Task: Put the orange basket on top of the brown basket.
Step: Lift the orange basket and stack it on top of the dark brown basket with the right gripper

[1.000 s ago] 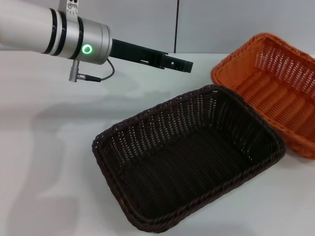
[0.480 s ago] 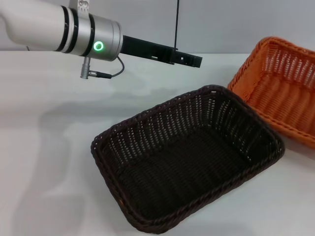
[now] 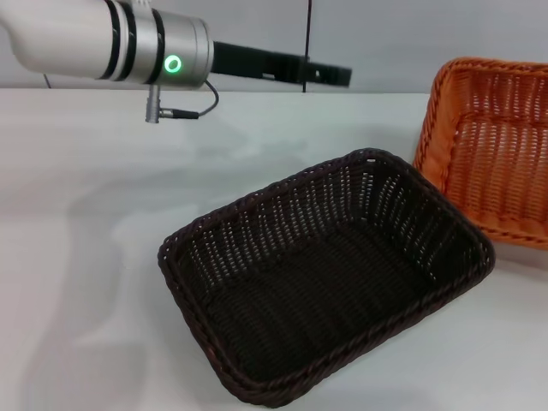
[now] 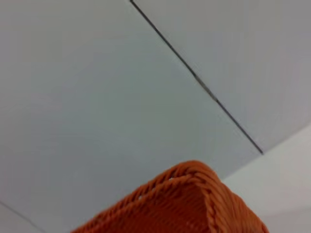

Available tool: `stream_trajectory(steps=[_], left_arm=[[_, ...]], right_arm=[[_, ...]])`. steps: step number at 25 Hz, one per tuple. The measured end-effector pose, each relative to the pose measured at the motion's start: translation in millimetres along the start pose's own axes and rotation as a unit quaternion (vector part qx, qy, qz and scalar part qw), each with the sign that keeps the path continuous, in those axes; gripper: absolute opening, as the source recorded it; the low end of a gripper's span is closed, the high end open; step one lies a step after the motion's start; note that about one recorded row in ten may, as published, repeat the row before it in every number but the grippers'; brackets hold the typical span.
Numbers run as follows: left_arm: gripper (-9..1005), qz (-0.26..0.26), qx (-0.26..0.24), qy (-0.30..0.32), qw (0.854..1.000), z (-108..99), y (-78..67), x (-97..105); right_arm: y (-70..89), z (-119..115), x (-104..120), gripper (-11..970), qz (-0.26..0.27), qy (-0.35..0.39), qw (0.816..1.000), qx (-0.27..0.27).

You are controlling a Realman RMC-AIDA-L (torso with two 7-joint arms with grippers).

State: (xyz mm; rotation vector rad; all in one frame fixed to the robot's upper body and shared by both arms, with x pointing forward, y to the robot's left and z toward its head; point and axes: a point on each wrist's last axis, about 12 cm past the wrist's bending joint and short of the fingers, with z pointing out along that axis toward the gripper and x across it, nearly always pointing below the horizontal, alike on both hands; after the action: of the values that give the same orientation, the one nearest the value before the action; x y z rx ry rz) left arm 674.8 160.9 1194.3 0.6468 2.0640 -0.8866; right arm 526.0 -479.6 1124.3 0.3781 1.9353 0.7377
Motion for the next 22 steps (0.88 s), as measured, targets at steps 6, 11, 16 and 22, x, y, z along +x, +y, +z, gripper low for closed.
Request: stream_trajectory(steps=[6,11,16,22], left_arm=[[841,0.0,-0.002,-0.055,0.998,-5,4.7,-1],[841,0.002,-0.002,-0.083,0.997,-9,8.8,3],[841,-0.003,-0.005,-0.081,0.997,-9,12.0,10],[841,-0.001,-0.011,-0.1,0.995,-15,18.7,21]], right_arm=[[-2.3,9,11,253,-0.025,-0.066,0.997,0.013],[-4.0,7,10,250,-0.017,-0.126,0.992,0.019],[-2.4,-3,5,246,0.0,-0.194,0.981,-0.001],[9.0,-1,4,263,0.017,-0.251,0.966,-0.055]])
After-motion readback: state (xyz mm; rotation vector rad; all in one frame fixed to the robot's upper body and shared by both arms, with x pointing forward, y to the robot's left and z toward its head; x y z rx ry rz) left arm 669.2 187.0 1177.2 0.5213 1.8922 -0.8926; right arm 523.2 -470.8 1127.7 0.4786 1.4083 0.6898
